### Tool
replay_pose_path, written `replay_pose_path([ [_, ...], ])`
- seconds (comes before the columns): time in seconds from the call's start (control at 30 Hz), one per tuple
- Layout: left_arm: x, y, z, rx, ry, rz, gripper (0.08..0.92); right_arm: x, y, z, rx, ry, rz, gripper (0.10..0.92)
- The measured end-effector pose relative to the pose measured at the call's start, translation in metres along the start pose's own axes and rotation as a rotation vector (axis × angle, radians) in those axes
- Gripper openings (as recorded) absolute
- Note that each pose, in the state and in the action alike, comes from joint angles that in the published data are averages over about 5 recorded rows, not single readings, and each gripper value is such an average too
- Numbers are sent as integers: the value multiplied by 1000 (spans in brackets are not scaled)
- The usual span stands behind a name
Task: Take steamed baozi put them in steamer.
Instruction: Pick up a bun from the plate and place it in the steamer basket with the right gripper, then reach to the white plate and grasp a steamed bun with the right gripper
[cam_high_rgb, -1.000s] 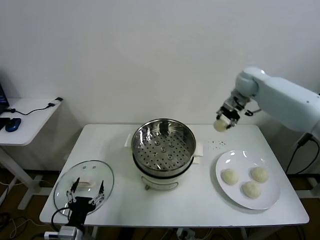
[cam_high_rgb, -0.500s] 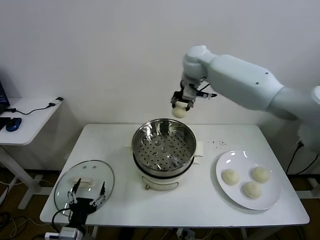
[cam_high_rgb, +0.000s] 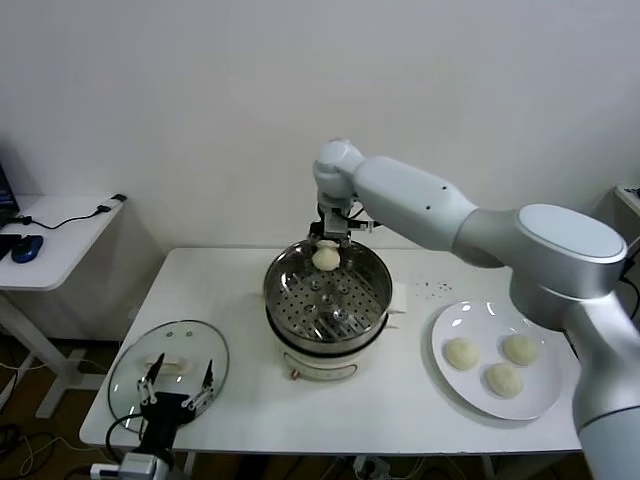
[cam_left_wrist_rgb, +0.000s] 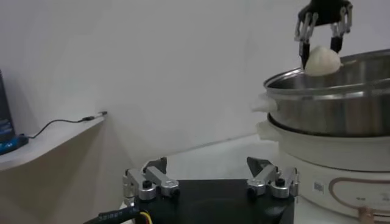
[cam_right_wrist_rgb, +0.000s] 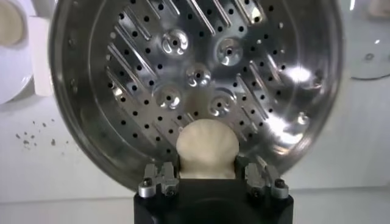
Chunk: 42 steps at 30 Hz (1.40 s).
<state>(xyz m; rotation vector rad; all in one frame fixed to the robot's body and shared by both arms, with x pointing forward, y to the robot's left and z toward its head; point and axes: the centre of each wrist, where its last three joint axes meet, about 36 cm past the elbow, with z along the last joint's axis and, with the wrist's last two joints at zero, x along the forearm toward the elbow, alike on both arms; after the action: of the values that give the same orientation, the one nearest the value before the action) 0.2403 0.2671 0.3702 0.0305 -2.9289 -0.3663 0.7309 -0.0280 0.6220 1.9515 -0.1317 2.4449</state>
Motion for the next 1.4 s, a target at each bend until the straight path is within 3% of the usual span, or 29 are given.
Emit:
replay_pose_path([
  [0.4, 2, -2, 3, 4, 8, 4, 823, -34, -1, -2, -18, -33, -37, 593],
  [0.7, 2, -2, 3, 5, 7, 2, 823, -30, -4, -2, -10, -34, -33, 800],
  [1.1, 1, -2, -2, 1, -3, 2, 823, 34, 16, 6, -52, -1, 8, 823],
  [1.4, 8, -3, -3, 4, 1, 2, 823, 101, 109, 16, -402, 17, 157, 823],
])
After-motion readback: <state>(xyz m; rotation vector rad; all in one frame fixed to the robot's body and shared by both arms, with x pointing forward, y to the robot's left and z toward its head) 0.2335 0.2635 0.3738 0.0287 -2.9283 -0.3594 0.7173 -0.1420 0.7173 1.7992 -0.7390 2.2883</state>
